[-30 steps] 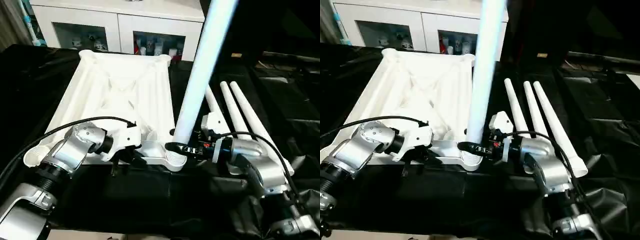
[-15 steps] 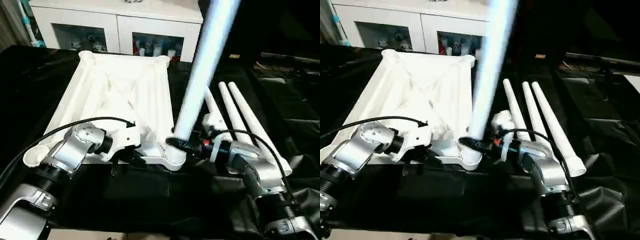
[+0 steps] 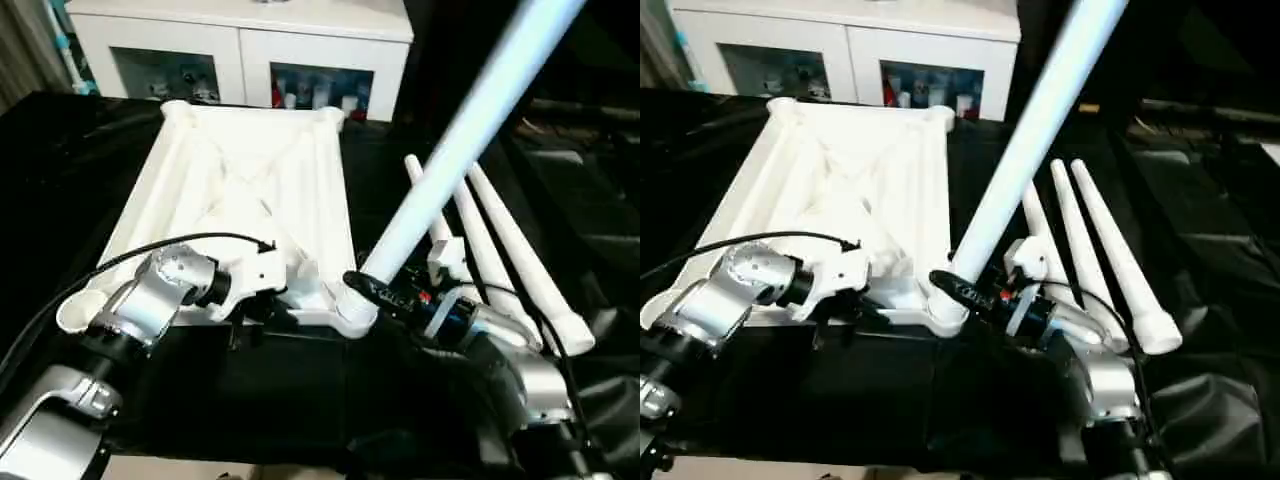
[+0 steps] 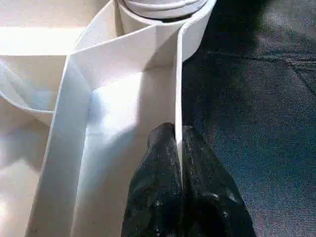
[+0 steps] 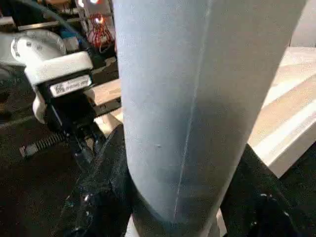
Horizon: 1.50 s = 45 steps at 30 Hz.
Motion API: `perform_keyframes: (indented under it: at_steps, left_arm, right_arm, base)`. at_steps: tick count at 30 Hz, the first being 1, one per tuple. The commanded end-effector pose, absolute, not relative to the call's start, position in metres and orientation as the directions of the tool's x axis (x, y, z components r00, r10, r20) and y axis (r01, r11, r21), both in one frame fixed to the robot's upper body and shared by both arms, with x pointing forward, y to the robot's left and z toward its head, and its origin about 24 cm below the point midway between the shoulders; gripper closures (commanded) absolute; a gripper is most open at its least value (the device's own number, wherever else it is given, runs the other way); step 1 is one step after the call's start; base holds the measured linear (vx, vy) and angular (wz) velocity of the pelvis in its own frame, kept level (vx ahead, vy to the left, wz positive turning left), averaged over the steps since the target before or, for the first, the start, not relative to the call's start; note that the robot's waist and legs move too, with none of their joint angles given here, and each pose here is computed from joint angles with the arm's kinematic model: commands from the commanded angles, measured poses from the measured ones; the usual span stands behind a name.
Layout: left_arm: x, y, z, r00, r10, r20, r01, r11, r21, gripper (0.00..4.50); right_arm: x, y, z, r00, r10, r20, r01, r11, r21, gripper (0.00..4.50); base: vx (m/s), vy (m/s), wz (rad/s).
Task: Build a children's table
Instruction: Insert table leg to table base
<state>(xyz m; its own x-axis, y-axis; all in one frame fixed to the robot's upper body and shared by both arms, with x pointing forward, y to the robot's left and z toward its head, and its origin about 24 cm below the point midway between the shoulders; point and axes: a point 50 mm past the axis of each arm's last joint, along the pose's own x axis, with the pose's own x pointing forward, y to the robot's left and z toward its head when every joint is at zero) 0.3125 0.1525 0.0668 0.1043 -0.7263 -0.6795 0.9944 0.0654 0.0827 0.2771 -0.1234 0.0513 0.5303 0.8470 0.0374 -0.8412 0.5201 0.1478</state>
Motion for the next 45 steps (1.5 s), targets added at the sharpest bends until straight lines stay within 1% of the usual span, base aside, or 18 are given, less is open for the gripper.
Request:
perform_keyframes:
  at_steps: [1,5,7,11,13,18,23,27,29,31,34,37,43,45]
  left_arm:
    - [0.322,0.155,0.076,0.183,-0.718,-0.671,0.982,0.111,0.150,4.50]
    - [0.322,0.155,0.076,0.184,-0.718,-0.671,0.982,0.112,0.149,4.50]
    - [0.321,0.156,0.076,0.180,-0.719,-0.671,0.983,0.110,0.146,4.50]
    - [0.319,0.157,0.074,0.171,-0.719,-0.674,0.985,0.103,0.140,4.50]
    - [0.318,0.156,0.074,0.165,-0.720,-0.674,0.986,0.098,0.137,4.50]
    - [0.315,0.158,0.073,0.165,-0.720,-0.674,0.986,0.098,0.137,4.50]
    - [0.313,0.160,0.072,0.163,-0.715,-0.680,0.986,0.095,0.137,4.50]
    - [0.311,0.160,0.074,0.148,-0.728,-0.669,0.988,0.077,0.135,4.50]
    - [0.309,0.159,0.075,0.121,-0.748,-0.653,0.991,0.051,0.125,4.50]
    - [0.305,0.157,0.075,0.077,-0.761,-0.644,0.994,0.010,0.107,4.50]
    - [0.303,0.156,0.076,0.047,-0.766,-0.641,0.995,-0.019,0.095,4.50]
    - [0.302,0.158,0.074,0.018,-0.744,-0.668,0.994,-0.058,0.090,4.50]
    - [0.304,0.160,0.074,0.034,-0.729,-0.684,0.993,-0.053,0.106,4.50]
    - [0.306,0.161,0.074,0.051,-0.726,-0.686,0.993,-0.037,0.114,4.50]
  right_arm:
    - [0.266,-0.122,0.025,0.485,0.866,-0.125,-0.849,0.500,0.171,2.66]
    - [0.265,-0.120,0.027,0.459,0.879,-0.127,-0.866,0.475,0.156,2.66]
    - [0.264,-0.119,0.028,0.427,0.893,-0.142,-0.882,0.446,0.154,2.66]
    - [0.263,-0.114,0.026,0.339,0.923,-0.182,-0.914,0.369,0.170,2.66]
    - [0.263,-0.111,0.026,0.265,0.941,-0.212,-0.933,0.306,0.190,2.66]
    - [0.266,-0.108,0.025,0.148,0.954,-0.261,-0.948,0.212,0.237,2.66]
    - [0.267,-0.110,0.023,0.096,0.953,-0.289,-0.952,0.173,0.254,2.66]
    - [0.268,-0.113,0.021,0.096,0.955,-0.282,-0.950,0.172,0.260,2.66]
    - [0.267,-0.114,0.020,0.080,0.959,-0.272,-0.953,0.153,0.260,2.66]
    - [0.265,-0.114,0.018,0.038,0.960,-0.278,-0.963,0.109,0.246,2.66]
    - [0.266,-0.115,0.017,0.016,0.962,-0.273,-0.966,0.085,0.243,2.66]
    - [0.269,-0.116,0.017,-0.018,0.959,-0.282,-0.976,0.045,0.214,2.66]
    - [0.270,-0.113,0.014,-0.037,0.956,-0.293,-0.979,0.025,0.204,2.66]
    - [0.272,-0.111,0.011,-0.018,0.954,-0.298,-0.979,0.043,0.199,2.66]
  base:
    - [0.000,0.000,0.00]
    - [0.000,0.000,0.00]
    - [0.000,0.000,0.00]
    - [0.000,0.000,0.00]
    - [0.000,0.000,0.00]
    - [0.000,0.000,0.00]
    - [0.000,0.000,0.00]
    - [0.000,0.000,0.00]
    - [0.000,0.000,0.00]
    - [0.000,0.000,0.00]
    - [0.000,0.000,0.00]
    - [0.000,0.000,0.00]
    - [0.000,0.000,0.00]
    - [0.000,0.000,0.00]
